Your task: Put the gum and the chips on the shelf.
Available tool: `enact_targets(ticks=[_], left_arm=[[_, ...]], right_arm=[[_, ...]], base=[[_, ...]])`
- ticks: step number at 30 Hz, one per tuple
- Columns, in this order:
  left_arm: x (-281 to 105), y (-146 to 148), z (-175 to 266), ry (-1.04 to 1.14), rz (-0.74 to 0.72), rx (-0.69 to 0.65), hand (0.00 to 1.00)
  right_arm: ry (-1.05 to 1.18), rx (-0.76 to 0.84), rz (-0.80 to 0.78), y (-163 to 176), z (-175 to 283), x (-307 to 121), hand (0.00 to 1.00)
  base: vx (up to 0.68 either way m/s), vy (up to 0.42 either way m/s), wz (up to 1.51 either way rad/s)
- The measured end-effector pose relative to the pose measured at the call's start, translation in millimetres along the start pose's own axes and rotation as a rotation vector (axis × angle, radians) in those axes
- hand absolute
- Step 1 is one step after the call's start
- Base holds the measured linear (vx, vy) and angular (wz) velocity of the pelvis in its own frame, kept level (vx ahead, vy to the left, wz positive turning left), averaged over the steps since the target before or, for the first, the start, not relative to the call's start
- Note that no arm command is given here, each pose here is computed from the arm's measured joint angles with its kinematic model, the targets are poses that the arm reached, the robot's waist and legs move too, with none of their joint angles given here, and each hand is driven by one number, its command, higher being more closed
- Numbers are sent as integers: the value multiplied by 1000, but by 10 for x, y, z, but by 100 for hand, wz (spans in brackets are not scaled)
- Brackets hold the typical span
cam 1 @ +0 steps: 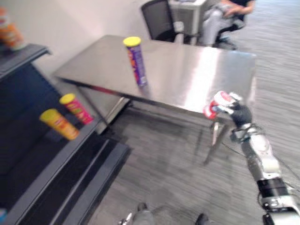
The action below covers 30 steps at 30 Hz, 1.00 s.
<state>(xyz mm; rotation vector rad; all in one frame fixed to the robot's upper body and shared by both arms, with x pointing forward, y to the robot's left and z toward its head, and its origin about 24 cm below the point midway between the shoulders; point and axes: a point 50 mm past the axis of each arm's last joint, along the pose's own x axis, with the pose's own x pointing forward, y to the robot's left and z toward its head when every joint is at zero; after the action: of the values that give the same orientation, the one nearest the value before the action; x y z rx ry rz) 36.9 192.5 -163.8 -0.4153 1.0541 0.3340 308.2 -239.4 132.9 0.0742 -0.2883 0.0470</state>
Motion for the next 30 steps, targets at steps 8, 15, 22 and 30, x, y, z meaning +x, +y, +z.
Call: enact_targets(ticks=[8, 15, 22, 30], left_arm=[[-49, 118, -61, 5, 16, -16, 0], [-63, 180, -29, -18, 32, 4, 0], [-65, 247, 59, -33, 41, 34, 0], [-57, 221, 110, -57, 41, 34, 0]], right_arm=[[-11, -30, -107, -294, 7, -236, 100], [8, -21, -151, -308, -58, -299, 100], [31, 6, -161, -276, -152, -361, 100], [26, -20, -113, -201, -142, -308, 100]], base=[[-59, -34, 113], [-66, 140, 17], [-72, 120, -9], [44, 10, 13]])
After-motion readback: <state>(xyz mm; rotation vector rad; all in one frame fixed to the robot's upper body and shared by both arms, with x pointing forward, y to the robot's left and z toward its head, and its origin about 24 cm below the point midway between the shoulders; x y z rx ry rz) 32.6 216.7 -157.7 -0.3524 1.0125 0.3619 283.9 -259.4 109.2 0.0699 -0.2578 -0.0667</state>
